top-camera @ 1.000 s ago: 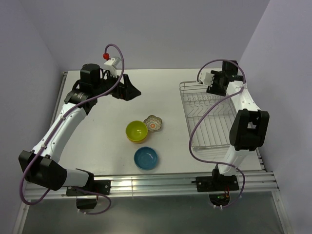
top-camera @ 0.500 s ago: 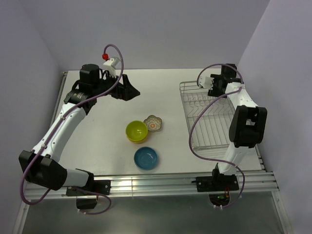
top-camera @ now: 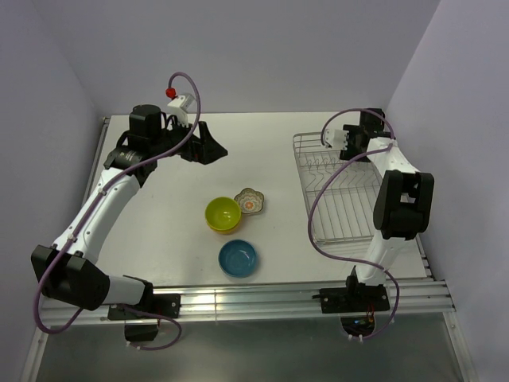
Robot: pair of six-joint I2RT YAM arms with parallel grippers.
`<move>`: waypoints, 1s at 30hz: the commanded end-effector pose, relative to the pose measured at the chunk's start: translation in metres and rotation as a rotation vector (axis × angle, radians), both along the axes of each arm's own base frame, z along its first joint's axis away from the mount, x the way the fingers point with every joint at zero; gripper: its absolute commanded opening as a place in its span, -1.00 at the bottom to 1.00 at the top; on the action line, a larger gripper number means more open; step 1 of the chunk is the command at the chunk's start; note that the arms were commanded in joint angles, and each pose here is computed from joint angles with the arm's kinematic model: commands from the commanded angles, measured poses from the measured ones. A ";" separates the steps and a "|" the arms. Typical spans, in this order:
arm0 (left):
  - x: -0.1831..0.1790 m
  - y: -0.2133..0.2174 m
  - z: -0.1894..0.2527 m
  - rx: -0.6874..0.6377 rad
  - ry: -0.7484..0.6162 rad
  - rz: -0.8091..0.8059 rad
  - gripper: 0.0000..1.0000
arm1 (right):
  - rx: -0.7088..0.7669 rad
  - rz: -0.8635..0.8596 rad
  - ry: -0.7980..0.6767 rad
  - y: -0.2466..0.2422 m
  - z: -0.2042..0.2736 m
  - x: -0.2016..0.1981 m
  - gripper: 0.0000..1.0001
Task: Load the bowls into the dish rack
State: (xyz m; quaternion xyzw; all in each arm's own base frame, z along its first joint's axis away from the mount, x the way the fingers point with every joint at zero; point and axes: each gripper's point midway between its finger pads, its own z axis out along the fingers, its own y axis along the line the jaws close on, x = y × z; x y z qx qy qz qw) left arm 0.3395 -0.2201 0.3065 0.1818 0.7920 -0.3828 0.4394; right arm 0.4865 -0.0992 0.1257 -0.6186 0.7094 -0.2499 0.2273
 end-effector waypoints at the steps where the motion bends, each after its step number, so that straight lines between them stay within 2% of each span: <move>1: 0.004 -0.003 0.011 -0.017 -0.046 -0.019 0.99 | -0.026 0.007 -0.022 -0.005 0.003 0.003 -0.62; 12: 0.004 -0.001 0.011 -0.010 -0.054 -0.013 0.99 | -0.077 0.044 -0.004 -0.008 0.003 0.001 -0.67; 21: 0.005 0.000 0.012 -0.011 -0.054 -0.011 0.98 | -0.077 0.043 -0.006 -0.008 0.009 0.000 -0.60; 24: 0.004 0.000 0.012 -0.012 -0.056 -0.009 0.99 | -0.080 0.049 -0.004 -0.007 0.011 -0.002 -0.28; 25: 0.004 0.000 0.012 -0.013 -0.055 -0.010 0.99 | -0.083 0.051 -0.008 -0.007 0.012 -0.002 -0.08; 27: 0.004 0.000 0.012 -0.013 -0.055 -0.010 0.99 | -0.101 0.043 0.003 -0.010 0.009 -0.005 0.05; 30: 0.004 0.000 0.013 -0.013 -0.060 -0.011 0.99 | -0.103 0.040 0.008 -0.010 0.008 -0.005 0.08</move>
